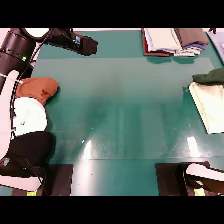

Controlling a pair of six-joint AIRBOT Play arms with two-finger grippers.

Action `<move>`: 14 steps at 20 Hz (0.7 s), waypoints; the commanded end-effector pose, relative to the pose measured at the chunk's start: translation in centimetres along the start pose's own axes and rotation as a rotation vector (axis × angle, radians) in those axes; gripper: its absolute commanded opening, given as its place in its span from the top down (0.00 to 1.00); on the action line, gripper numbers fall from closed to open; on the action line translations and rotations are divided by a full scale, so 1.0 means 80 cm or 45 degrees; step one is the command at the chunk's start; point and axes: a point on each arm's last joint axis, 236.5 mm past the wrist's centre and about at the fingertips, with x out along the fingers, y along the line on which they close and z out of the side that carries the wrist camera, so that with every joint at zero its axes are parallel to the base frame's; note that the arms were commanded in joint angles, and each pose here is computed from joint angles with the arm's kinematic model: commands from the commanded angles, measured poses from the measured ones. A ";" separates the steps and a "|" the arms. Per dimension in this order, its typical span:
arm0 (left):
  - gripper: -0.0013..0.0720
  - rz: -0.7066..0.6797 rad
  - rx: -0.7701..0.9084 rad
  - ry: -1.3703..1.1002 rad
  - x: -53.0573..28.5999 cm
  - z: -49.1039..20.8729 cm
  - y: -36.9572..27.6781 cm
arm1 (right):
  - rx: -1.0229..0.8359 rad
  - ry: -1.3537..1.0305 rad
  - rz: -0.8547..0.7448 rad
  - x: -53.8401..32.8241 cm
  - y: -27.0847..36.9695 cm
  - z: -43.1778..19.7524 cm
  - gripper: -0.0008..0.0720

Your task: Fold the shirts.

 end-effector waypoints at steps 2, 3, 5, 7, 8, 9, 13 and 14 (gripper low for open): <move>0.95 0.000 0.002 0.002 0.001 0.000 0.000 | -0.003 0.260 -0.177 -0.010 -0.041 -0.059 0.97; 0.95 0.000 0.003 0.002 0.001 0.000 0.000 | 0.010 0.302 -0.198 -0.013 -0.045 -0.069 0.96; 0.95 0.000 0.011 0.002 0.001 0.000 0.000 | 0.031 0.363 -0.222 -0.018 -0.049 -0.083 0.96; 0.95 0.000 0.011 0.002 0.001 -0.001 0.000 | 0.050 0.411 -0.229 -0.021 -0.050 -0.094 0.76; 0.95 0.000 0.011 0.003 0.001 -0.001 0.000 | 0.050 0.429 -0.235 -0.023 -0.051 -0.098 0.42; 0.95 0.000 0.011 0.003 0.001 -0.001 0.000 | 0.051 0.442 -0.235 -0.024 -0.051 -0.101 0.22; 0.95 -0.002 0.011 0.023 0.000 -0.005 -0.001 | 0.052 0.450 -0.225 -0.024 -0.048 -0.102 0.18; 0.95 -0.003 0.011 0.026 0.000 -0.006 -0.001 | 0.043 0.451 -0.211 -0.022 -0.042 -0.102 0.18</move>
